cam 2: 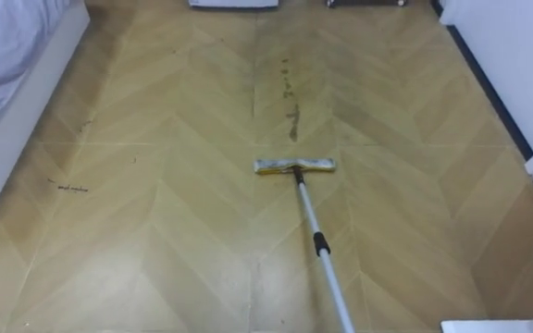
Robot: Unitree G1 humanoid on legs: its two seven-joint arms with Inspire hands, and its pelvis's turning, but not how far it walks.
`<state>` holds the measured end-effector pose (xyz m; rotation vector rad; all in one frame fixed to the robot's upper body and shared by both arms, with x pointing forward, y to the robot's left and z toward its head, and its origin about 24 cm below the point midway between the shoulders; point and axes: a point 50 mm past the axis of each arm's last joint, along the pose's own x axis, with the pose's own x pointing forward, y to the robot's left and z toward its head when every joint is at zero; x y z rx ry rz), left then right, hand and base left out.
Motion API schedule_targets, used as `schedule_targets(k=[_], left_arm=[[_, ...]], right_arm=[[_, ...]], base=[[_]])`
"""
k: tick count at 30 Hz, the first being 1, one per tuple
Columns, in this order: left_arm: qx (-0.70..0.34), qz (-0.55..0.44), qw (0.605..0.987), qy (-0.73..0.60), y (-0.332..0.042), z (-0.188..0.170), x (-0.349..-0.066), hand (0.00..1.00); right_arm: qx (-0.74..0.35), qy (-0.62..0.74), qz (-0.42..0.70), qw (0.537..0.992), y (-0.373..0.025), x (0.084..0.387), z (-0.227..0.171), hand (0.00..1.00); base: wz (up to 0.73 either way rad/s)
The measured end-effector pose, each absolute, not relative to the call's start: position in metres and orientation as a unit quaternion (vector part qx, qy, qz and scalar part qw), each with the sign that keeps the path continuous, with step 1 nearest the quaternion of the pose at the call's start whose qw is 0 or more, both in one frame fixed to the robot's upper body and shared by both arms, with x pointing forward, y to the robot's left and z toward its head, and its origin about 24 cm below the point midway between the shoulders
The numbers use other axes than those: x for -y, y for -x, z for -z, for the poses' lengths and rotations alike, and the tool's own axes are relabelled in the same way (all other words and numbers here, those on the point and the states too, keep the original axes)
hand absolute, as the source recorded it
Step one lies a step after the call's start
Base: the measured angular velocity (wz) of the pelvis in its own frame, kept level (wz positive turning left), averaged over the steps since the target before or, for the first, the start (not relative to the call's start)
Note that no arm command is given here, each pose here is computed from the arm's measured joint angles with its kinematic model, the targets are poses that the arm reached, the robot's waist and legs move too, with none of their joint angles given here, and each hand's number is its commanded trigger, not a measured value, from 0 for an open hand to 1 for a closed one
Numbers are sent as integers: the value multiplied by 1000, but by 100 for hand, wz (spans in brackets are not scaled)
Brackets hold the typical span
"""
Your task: Mop floor
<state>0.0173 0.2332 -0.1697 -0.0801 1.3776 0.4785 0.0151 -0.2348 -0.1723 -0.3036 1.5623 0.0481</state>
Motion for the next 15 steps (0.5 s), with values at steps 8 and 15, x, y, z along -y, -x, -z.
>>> schedule_targets(k=[8, 15], left_arm=[[-616, -205, 760, 31, -39, 169, -232, 0], [-608, -181, 773, 25, -54, 170, -224, 0]], right_arm=[[-689, 131, 7, 713, -31, 236, 172, 100], [-672, 131, 33, 728, -43, 243, 169, 100]], base=[[8], [12]])
